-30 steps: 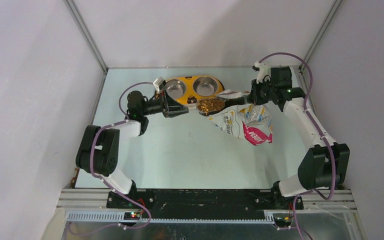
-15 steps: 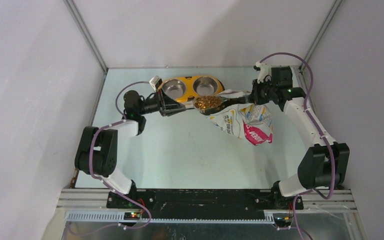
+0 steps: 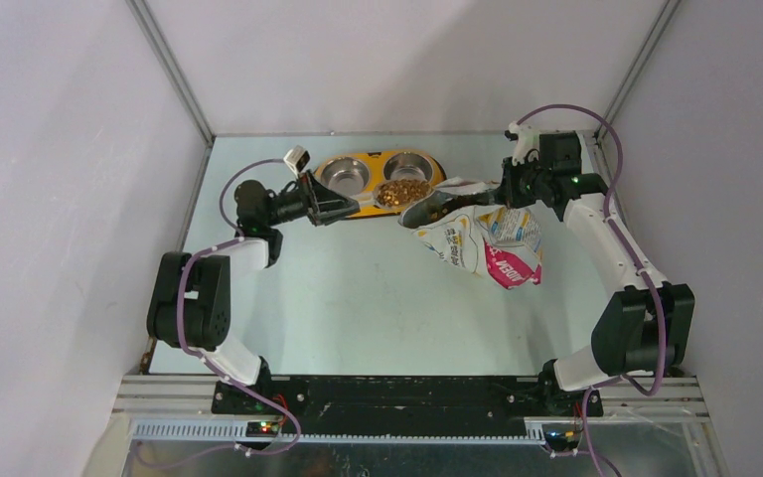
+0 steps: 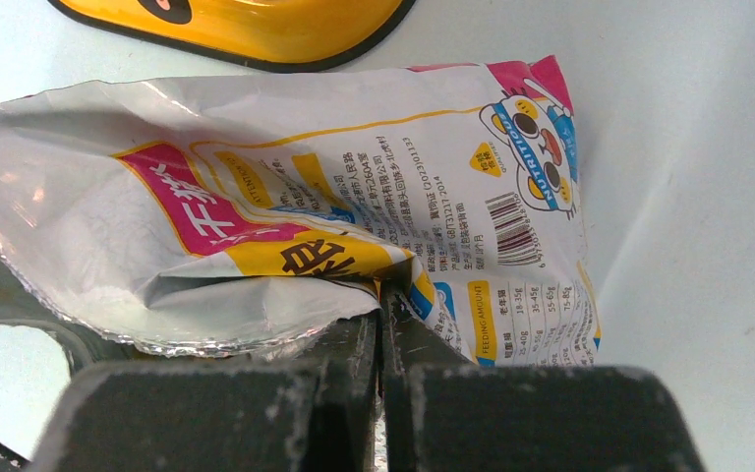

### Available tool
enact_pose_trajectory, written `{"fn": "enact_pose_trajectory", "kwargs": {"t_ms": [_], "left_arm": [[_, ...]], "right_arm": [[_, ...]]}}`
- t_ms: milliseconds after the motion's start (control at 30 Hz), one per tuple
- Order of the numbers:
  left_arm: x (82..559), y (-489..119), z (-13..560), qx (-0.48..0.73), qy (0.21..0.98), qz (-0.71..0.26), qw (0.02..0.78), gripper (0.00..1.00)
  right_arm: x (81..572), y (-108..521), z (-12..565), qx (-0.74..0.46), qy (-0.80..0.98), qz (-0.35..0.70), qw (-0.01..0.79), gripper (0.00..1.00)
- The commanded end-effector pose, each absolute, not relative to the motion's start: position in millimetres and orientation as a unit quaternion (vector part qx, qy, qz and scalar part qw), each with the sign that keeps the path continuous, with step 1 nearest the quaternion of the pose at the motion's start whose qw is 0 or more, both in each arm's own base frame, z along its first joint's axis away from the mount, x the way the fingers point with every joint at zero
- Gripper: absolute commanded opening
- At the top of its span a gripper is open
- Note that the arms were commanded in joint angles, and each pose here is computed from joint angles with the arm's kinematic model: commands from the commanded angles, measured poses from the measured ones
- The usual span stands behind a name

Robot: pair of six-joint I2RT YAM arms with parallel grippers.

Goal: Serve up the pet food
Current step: Collect the pet food from the pet food bag, then pour the pet food into the pet food bowl.

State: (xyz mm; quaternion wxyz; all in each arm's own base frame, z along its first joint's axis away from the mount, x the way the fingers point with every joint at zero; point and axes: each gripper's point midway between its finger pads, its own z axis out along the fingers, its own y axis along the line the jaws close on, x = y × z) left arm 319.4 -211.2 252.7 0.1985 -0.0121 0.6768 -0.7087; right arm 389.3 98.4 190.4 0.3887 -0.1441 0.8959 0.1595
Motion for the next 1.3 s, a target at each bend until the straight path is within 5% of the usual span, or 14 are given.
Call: {"fn": "enact_pose_trajectory", "kwargs": {"t_ms": [0,1267], "left_arm": [[324,-206,276,0.011,0.657,-0.715,0.240,0.00],[388,-153,256,-0.057,0.662,-0.686,0.298,0.00]], "right_arm": [[396,60,180,-0.117,0.913,0.086,0.381,0.00],[395,59,177,-0.116,0.915,0.084,0.378,0.00]]}}
